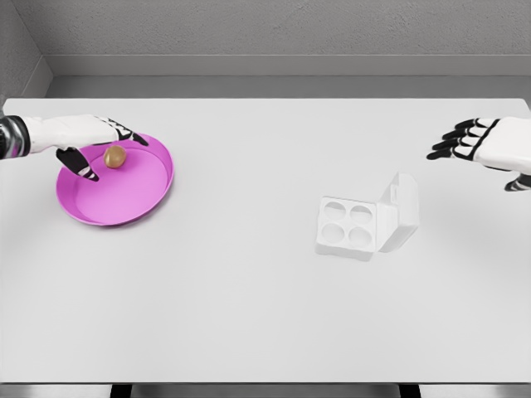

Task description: Pack egg into the box and close the box lid

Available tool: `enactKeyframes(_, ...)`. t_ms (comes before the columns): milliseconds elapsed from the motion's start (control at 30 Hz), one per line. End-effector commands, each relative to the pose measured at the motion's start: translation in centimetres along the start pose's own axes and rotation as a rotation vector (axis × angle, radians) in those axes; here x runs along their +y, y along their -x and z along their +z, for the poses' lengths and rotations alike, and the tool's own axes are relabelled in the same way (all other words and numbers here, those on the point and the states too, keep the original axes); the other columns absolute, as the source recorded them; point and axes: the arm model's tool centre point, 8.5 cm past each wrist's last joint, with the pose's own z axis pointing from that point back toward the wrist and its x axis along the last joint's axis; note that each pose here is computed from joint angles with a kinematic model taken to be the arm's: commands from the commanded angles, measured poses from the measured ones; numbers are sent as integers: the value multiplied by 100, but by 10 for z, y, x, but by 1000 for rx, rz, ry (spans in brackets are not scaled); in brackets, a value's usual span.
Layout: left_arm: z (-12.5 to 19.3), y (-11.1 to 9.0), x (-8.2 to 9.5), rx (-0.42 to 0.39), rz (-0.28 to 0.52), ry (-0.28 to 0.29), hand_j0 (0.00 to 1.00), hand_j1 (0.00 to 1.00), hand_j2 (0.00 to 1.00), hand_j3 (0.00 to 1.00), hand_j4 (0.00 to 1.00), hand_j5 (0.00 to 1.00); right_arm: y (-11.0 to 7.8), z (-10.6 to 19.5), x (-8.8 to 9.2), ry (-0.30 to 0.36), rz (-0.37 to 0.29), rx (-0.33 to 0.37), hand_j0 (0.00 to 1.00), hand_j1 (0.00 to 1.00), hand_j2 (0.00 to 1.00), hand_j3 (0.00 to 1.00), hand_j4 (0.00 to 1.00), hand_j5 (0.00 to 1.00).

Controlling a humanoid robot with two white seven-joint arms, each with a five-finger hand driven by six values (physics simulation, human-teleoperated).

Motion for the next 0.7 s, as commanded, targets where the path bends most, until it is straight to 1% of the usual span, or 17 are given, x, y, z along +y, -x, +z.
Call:
enactKeyframes(0, -1, 0, -2, 3, 3, 4, 91, 91, 91, 91, 91, 91, 2, 4, -2, 0, 0, 9, 100, 100, 100, 100, 100, 100)
enactKeyframes(67, -4, -1, -2, 4, -9, 13, 91, 91, 91, 91, 91, 91, 2, 4, -1, -4, -3, 7, 100, 100, 100, 100, 100, 100)
enactKeyframes(100, -4, -1, -2, 6, -10, 13, 91, 91, 91, 91, 91, 91, 2, 8, 6, -34, -6, 15, 100, 100, 100, 100, 100, 100)
enactKeyframes(133, -4, -1, -2, 6, -10, 13, 91, 91, 91, 91, 91, 91, 3, 12, 9, -52, -4, 20, 100, 100, 100, 100, 100, 100)
enactKeyframes(167, -4, 0, -2, 7, -9, 13, 91, 91, 91, 91, 91, 91, 3, 12, 9, -53, -6, 20, 100, 100, 100, 100, 100, 100)
enactKeyframes(233, -5, 3, -6, 15, 5, 19, 91, 91, 91, 91, 91, 91, 0, 10, 17, -69, -18, 9, 100, 100, 100, 100, 100, 100)
enactKeyframes(333, -15, 4, -11, 26, 9, 39, 91, 91, 91, 91, 91, 91, 0, 13, 22, -95, -19, 11, 100, 100, 100, 100, 100, 100)
enactKeyframes(367, -16, 3, -10, 25, 11, 37, 91, 91, 91, 91, 91, 91, -2, 12, 28, -108, -30, 6, 100, 100, 100, 100, 100, 100)
enactKeyframes(567, -12, 12, -11, 51, 29, 37, 91, 91, 91, 91, 91, 91, -7, 8, 43, -139, -50, -9, 100, 100, 100, 100, 100, 100)
enactKeyframes(633, -11, 16, -11, 62, 37, 39, 89, 89, 89, 89, 89, 89, -7, 6, 45, -143, -44, -6, 100, 100, 100, 100, 100, 100)
enactKeyframes(667, -14, 15, -11, 59, 45, 36, 87, 87, 87, 87, 87, 87, -9, 3, 50, -151, -55, -15, 100, 100, 100, 100, 100, 100)
